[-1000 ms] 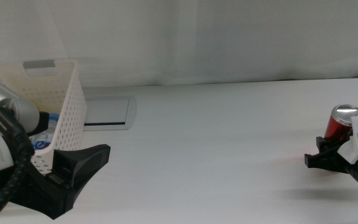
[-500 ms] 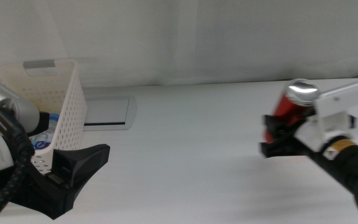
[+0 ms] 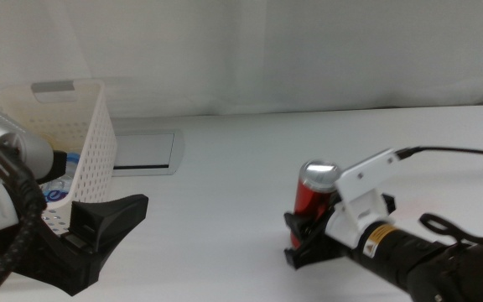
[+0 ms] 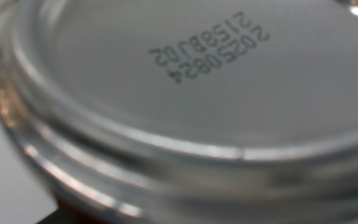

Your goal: Use arms to grab the bottles and put them into the dustbin to the left of the table.

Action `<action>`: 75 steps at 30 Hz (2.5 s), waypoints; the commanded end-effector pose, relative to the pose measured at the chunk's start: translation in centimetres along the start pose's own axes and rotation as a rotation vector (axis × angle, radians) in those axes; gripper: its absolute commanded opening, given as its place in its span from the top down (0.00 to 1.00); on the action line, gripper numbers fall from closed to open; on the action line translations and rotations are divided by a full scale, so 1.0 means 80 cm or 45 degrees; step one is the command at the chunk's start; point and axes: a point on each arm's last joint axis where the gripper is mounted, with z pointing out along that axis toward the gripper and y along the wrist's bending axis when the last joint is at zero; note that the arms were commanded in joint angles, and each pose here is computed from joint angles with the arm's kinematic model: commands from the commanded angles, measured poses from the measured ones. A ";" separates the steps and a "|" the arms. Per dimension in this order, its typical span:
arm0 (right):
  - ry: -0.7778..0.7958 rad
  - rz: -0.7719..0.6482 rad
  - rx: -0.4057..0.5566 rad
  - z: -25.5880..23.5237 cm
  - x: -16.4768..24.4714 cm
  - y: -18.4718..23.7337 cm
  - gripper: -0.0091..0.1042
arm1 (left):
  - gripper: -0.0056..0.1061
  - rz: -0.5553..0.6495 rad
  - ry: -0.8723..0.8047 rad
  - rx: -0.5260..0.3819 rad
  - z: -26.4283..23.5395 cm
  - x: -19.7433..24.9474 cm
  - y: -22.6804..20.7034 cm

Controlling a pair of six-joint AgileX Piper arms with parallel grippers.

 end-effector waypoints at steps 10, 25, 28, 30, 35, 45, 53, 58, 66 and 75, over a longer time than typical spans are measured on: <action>-0.075 -0.047 -0.033 0.011 -0.004 0.014 0.47 | 0.16 -0.003 -0.009 0.008 0.000 0.000 -0.001; -0.101 -0.088 -0.065 -0.028 -0.042 0.014 0.01 | 0.16 0.001 -0.011 0.008 0.000 0.000 -0.001; -0.066 -0.132 -0.093 -0.047 -0.052 0.015 0.01 | 0.16 0.001 -0.017 0.008 0.000 -0.001 -0.001; -0.035 -0.163 -0.116 -0.061 -0.058 0.015 0.01 | 0.16 -0.001 -0.018 0.008 0.000 -0.001 -0.001; -0.049 -0.239 -0.169 -0.111 -0.082 0.014 0.01 | 0.16 0.001 -0.018 0.008 0.000 -0.001 -0.001; -0.042 -0.035 0.119 -0.205 -0.100 -0.078 0.01 | 0.16 0.001 -0.018 0.008 0.000 -0.001 -0.001; -0.125 0.004 0.467 -0.304 -0.092 -0.113 0.01 | 0.16 0.001 -0.020 0.008 0.000 -0.001 -0.001; -0.213 0.040 0.471 -0.348 -0.082 -0.091 0.01 | 0.16 -0.006 -0.041 0.012 0.000 -0.003 -0.002; -0.130 0.313 0.503 -0.370 -0.057 -0.081 0.81 | 0.16 -0.010 -0.040 0.014 0.000 -0.003 -0.002; -0.288 0.320 0.548 -0.348 -0.028 -0.087 0.94 | 0.16 0.017 -0.004 0.065 0.016 0.000 -0.006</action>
